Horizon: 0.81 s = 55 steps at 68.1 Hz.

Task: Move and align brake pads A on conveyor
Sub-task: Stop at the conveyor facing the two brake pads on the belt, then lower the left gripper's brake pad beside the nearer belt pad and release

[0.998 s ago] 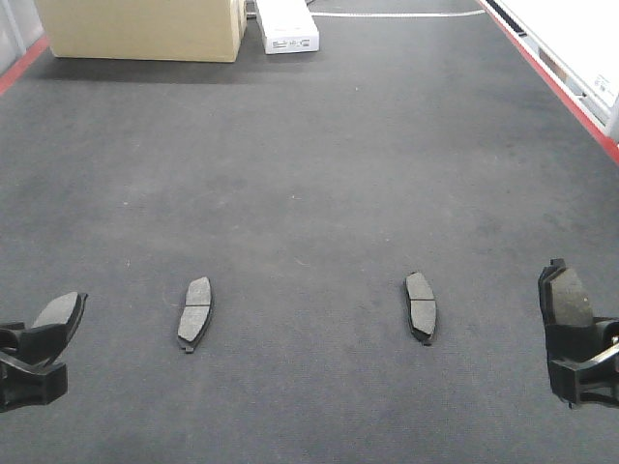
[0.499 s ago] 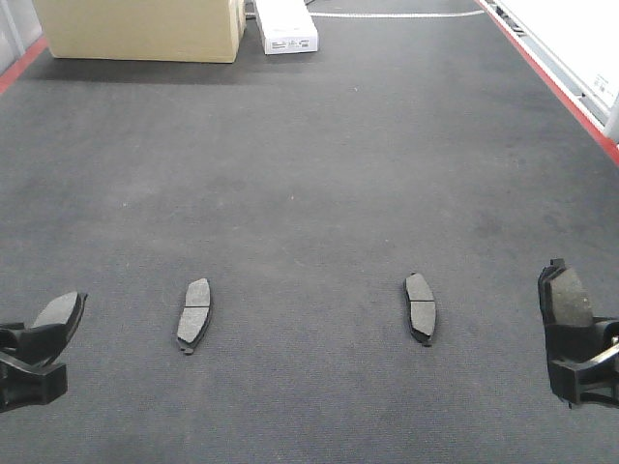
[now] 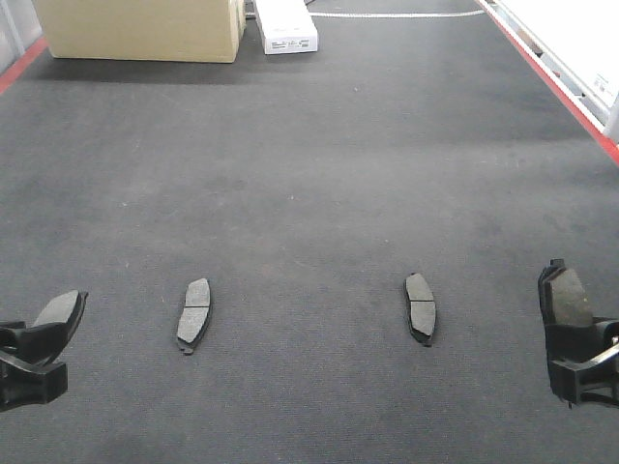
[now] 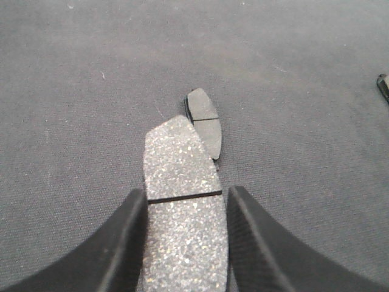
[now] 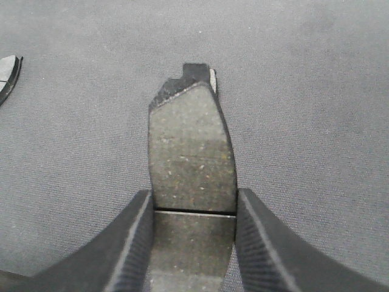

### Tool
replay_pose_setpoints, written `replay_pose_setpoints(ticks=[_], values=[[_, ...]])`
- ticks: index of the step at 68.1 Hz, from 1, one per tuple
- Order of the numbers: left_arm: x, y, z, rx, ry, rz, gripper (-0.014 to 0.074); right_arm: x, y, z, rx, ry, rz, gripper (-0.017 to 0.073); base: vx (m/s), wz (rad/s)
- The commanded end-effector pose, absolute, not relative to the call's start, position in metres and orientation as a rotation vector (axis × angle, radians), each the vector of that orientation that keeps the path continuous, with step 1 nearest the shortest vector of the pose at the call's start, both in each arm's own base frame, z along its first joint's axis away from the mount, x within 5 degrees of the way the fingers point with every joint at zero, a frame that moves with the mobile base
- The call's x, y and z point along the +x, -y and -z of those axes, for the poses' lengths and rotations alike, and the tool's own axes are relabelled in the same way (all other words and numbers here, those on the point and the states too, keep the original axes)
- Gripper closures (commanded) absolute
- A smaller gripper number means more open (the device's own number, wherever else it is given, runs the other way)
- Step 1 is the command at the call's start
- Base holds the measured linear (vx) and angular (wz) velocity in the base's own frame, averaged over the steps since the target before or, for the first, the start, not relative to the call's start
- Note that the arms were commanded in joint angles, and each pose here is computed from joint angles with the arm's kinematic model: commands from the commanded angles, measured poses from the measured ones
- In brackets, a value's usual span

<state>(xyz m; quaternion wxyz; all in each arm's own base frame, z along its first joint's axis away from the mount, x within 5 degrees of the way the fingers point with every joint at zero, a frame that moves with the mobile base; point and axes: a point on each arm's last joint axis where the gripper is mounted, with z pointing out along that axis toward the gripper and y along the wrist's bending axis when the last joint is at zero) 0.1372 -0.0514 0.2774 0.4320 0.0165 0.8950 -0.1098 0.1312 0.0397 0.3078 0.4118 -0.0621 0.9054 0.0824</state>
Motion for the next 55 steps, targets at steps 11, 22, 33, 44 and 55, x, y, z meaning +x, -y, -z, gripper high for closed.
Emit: replay_pose_setpoints(ticks=[11, 22, 33, 44, 55], values=[[0.141, 0.056, -0.293, 0.063, -2.115, 0.336, 0.0480, 0.135, -0.041, -0.324, -0.159, -2.161, -0.228, 0.0535, 0.00, 0.00], [0.145, 0.061, -0.298, 0.064, -2.051, 0.400, 0.0480, 0.135, -0.041, -0.324, -0.159, -2.161, -0.228, 0.0535, 0.00, 0.00], [0.160, 0.079, -0.312, 0.047, -1.987, 0.541, 0.0480, 0.135, -0.041, -0.324, -0.159, -2.161, -0.228, 0.0535, 0.00, 0.00], [0.188, 0.123, -0.331, 0.188, -1.970, 0.608, 0.0480, 0.135, -0.041, -0.324, -0.159, -2.161, -0.228, 0.0535, 0.00, 0.00], [0.221, 0.176, -0.329, 0.308, -2.035, 0.626, 0.0480, 0.135, -0.041, -0.324, -0.159, -2.161, -0.228, 0.0535, 0.00, 0.00]])
